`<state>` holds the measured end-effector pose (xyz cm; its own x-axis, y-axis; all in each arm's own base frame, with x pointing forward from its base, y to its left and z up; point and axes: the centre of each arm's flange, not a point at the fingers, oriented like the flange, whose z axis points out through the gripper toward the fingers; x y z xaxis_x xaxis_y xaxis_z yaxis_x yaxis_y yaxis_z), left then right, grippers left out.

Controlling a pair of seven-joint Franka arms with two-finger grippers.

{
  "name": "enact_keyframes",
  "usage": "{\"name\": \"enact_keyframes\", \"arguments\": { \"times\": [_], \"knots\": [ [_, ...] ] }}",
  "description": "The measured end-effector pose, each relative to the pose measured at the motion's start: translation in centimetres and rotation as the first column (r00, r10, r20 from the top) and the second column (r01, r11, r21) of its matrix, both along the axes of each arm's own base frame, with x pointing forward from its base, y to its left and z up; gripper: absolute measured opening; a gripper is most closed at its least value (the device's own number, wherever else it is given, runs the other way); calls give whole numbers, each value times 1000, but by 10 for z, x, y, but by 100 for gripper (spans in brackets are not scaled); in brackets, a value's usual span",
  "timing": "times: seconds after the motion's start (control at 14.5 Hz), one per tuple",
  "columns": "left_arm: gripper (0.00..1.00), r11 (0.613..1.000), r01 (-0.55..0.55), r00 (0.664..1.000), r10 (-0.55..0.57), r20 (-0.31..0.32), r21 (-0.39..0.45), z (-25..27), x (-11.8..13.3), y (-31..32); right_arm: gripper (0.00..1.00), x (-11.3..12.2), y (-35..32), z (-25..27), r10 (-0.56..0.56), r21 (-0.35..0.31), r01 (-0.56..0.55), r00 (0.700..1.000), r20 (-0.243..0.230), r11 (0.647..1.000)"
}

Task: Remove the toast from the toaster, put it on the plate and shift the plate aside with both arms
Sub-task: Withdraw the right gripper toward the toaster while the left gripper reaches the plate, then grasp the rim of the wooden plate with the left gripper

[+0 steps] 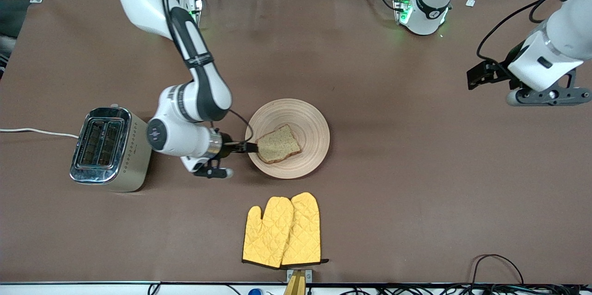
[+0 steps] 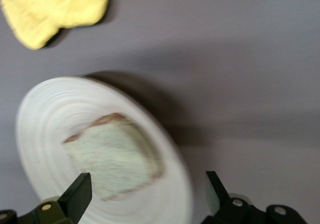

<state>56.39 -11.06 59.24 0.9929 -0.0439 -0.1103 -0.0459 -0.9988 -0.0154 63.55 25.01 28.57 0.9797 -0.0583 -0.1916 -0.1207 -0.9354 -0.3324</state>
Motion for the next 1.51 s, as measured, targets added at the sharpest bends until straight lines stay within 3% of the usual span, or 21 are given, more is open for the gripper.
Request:
{"name": "enact_keyframes", "arguments": {
  "times": [0.14, 0.34, 0.69, 0.89, 1.17, 1.51],
  "knots": [
    [100, 999, 24, 1000, -24, -9, -30, -20, 9, -19, 100, 15, -50, 34, 5, -72, -5, 1000, -8, 997],
    [100, 991, 29, 999, -34, -32, -130, -65, 27, -41, 100, 27, -117, 83, -52, -106, 54, 998, 22, 993],
    [100, 937, 91, 993, -109, -34, -338, -162, 55, -59, 100, 19, -218, 162, 8, -188, 10, 995, 95, 982],
    [100, 881, 137, 986, -163, -19, -453, -213, 68, -68, 100, 7, -268, 197, 13, -256, 17, 993, 117, 966],
    [97, 793, 168, 977, -215, -11, -585, -286, 74, -92, 100, -12, -310, 242, 19, -240, 18, 988, 154, 971],
    [80, 668, 172, 976, -213, 36, -724, -359, 62, -112, 100, -37, -320, 299, 94, -249, -36, 970, 224, 968]
  ]
}}
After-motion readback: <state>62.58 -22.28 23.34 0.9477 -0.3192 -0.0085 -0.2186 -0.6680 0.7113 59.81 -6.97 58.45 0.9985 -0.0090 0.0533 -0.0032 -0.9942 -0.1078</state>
